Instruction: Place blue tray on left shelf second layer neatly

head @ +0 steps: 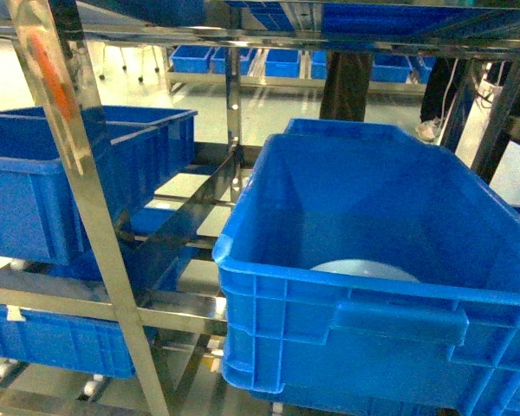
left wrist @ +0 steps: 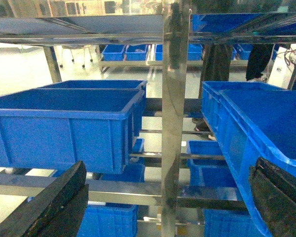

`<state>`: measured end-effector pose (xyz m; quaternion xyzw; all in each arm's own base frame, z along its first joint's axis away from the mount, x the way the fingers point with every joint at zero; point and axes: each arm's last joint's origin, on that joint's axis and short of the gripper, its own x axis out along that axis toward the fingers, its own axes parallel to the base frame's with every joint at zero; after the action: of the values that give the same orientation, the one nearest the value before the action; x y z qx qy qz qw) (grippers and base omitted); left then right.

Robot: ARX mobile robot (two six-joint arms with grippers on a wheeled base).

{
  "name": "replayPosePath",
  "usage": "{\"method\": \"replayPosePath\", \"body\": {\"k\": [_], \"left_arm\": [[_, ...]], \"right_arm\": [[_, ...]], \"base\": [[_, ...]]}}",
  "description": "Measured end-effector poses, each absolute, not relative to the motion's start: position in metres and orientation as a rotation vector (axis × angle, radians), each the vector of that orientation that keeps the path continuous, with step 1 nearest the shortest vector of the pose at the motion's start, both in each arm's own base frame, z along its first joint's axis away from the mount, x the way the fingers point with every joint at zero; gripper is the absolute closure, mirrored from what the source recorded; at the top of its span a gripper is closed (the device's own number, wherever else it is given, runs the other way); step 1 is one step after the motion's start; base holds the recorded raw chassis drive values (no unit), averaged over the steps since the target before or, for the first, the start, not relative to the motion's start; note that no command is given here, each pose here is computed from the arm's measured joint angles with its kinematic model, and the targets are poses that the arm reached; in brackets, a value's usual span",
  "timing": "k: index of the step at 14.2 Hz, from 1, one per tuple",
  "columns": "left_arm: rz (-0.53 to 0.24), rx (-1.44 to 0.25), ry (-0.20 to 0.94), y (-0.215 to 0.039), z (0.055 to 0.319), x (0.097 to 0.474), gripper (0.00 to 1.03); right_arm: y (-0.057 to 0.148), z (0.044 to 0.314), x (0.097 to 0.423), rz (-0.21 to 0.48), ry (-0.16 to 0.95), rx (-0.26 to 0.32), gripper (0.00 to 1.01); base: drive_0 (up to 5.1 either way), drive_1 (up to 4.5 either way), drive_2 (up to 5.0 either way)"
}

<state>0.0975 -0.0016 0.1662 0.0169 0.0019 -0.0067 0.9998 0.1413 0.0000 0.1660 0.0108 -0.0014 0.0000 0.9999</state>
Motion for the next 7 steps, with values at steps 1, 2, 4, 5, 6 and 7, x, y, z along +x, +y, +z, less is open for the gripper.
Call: {"method": "replayPosePath", "body": {"k": [1,2,4,5,6,7], "left_arm": [[-0.014,0.034,0.003,-0.002,0.166,0.098,0.05],[-0.014,0.034,0.004,-0.002,0.166,0.098,0.05],[-0.014,0.034,0.003,-0.002,0.166,0.098,0.05],[-0.013,0.034,0.004,-0.002,0.166,0.098,0.05],[-0.014,0.034,0.004,-0.002,0.166,0.098,0.05],[-0.014,0.034,0.003,-0.002,0.166,0.098,0.05]], "right_arm": [[0.000,0.167,0.139,0.000,-0.004,0.017,0.74],[0.000,0.167,0.136,0.000,0.005,0.013,0.89],[0.000,0.170,0.131,0.000,-0.010,0.007,0.99],[0.000,0.171,0.129,-0.001,-0.015,0.006,0.99],[0.000,0.171,0.127,0.000,-0.013,0.006,0.99],[0.000,0.171,0.126,0.000,-0.011,0.006,0.99]], "base": [[0.0,0.00,0.0],[0.0,0.00,0.0],[0.0,0.00,0.0],[0.0,0.00,0.0],[0.0,0.00,0.0],[0.0,0.00,0.0]]}}
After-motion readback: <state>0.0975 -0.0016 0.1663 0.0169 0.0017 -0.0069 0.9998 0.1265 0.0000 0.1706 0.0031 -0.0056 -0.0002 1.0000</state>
